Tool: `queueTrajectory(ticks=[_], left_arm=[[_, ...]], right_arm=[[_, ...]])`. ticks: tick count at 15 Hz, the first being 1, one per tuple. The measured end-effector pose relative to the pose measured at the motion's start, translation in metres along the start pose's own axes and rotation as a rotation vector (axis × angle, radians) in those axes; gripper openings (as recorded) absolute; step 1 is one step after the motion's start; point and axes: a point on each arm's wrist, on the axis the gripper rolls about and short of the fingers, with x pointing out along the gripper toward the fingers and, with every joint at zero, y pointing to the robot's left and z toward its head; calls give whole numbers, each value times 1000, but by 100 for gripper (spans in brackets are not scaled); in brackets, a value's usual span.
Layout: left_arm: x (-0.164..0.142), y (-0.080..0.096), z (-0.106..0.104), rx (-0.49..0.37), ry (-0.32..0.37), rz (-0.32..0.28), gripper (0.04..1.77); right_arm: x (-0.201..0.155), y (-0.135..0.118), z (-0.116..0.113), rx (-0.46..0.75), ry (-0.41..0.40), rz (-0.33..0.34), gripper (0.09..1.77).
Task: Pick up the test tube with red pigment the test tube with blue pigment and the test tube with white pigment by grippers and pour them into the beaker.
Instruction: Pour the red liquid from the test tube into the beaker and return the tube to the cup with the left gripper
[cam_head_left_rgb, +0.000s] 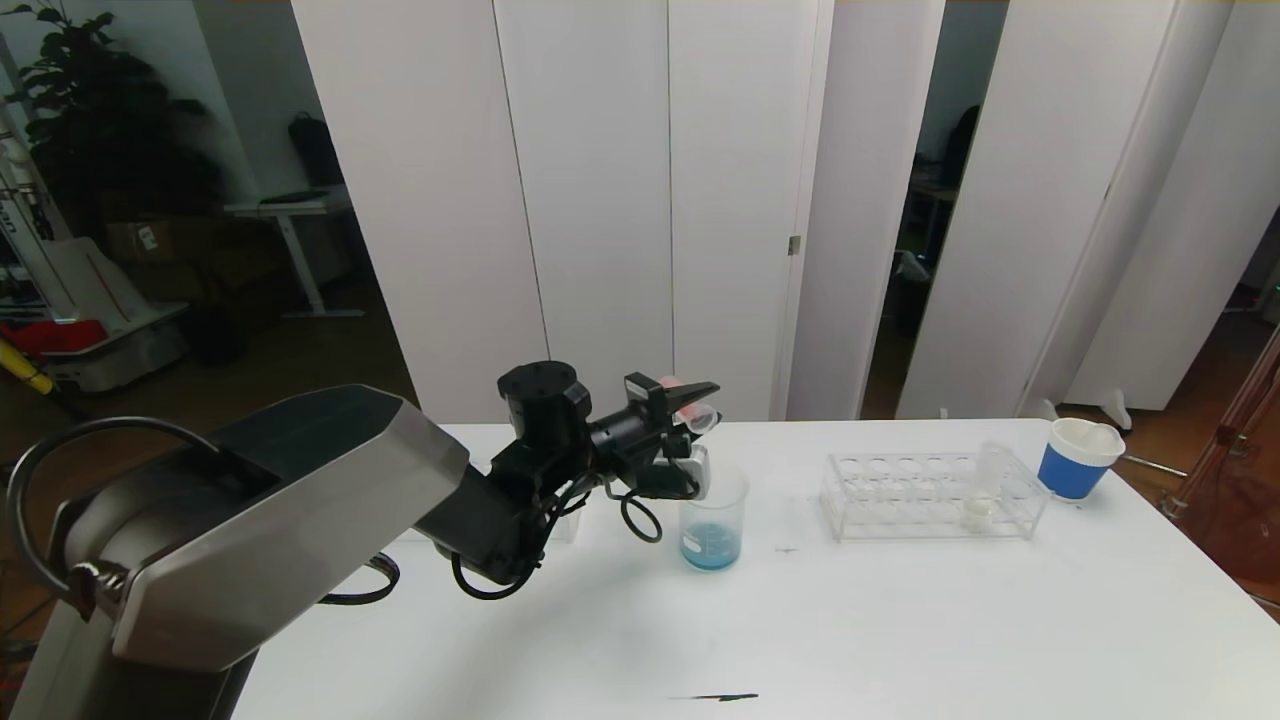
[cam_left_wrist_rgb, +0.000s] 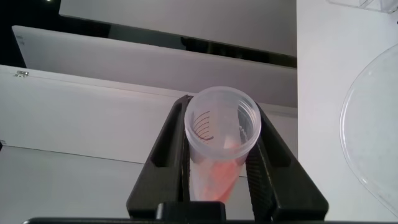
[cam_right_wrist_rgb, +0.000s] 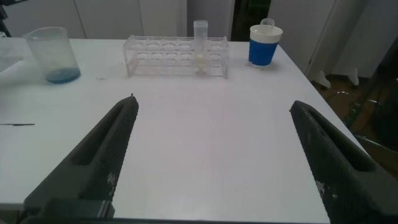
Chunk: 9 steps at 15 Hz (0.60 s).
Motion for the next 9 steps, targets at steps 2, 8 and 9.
queueTrajectory(ticks=[2,8,9], left_arm=[[0,-2,-1,41,5,4,59],[3,-8,-5,107,31,9,59],[3,-9,-6,116,37,10,59]], right_arm=[[0,0,0,0,0,0,175],[0,0,0,0,0,0,175],[0,0,0,0,0,0,175]])
